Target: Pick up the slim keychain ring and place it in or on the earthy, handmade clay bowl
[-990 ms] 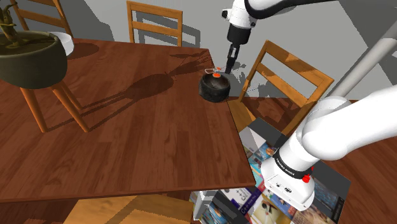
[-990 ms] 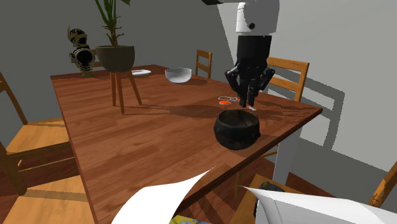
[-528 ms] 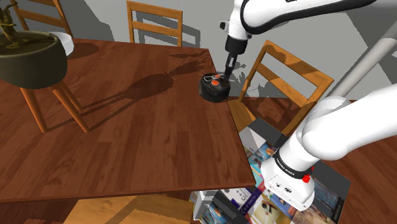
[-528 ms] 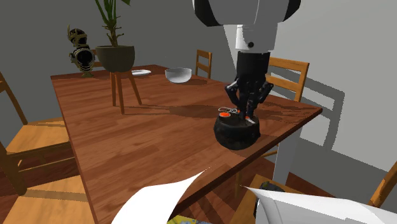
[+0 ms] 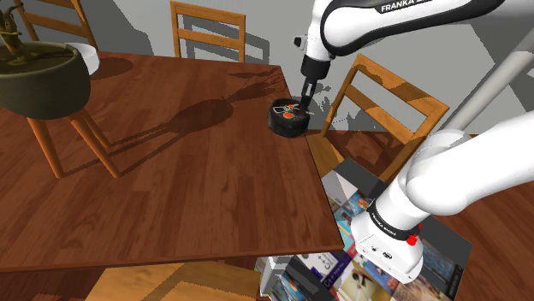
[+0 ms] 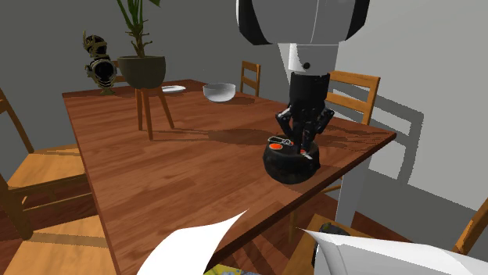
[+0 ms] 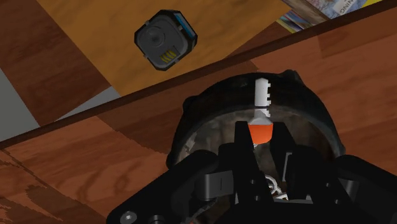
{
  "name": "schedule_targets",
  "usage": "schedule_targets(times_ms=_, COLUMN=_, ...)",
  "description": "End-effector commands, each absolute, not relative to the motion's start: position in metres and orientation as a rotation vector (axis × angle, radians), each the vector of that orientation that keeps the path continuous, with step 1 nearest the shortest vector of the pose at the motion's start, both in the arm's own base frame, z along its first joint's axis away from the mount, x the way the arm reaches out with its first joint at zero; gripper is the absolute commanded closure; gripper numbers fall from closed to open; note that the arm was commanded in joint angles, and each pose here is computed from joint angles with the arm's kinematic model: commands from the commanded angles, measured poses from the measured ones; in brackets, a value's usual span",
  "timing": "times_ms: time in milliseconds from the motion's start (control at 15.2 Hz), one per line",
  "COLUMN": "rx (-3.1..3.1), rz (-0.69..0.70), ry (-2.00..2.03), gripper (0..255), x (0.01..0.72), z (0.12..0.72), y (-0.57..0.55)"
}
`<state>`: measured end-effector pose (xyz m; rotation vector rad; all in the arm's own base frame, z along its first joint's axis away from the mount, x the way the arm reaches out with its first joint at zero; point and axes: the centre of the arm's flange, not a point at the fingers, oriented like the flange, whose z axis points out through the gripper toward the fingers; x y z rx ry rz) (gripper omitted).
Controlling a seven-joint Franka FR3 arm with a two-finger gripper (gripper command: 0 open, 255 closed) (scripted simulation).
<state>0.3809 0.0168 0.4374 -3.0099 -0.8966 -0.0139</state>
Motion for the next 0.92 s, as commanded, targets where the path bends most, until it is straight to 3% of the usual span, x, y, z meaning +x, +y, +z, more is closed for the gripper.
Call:
schedule_targets(times_ms=0, rx=-3.010, rz=-0.011, ry=-0.896, gripper=255, x=0.381, z=0.436, y=0.017)
schedule_targets(times_ms=132, rx=-3.010, rz=-0.011, ry=-0.896, gripper=255, x=0.381, z=0.436, y=0.017)
schedule_targets(times_ms=198, rx=-3.010, rz=-0.011, ry=-0.896, gripper=0, x=0.380, z=0.436, y=0.017)
schedule_targets(times_ms=528, rx=-3.010, rz=-0.011, ry=-0.896, gripper=0, x=0.381, z=0.436, y=0.017)
schedule_targets(times_ms=858, rx=-3.010, rz=-0.011, ry=-0.896, gripper=0, x=0.380, z=0.486, y=0.017)
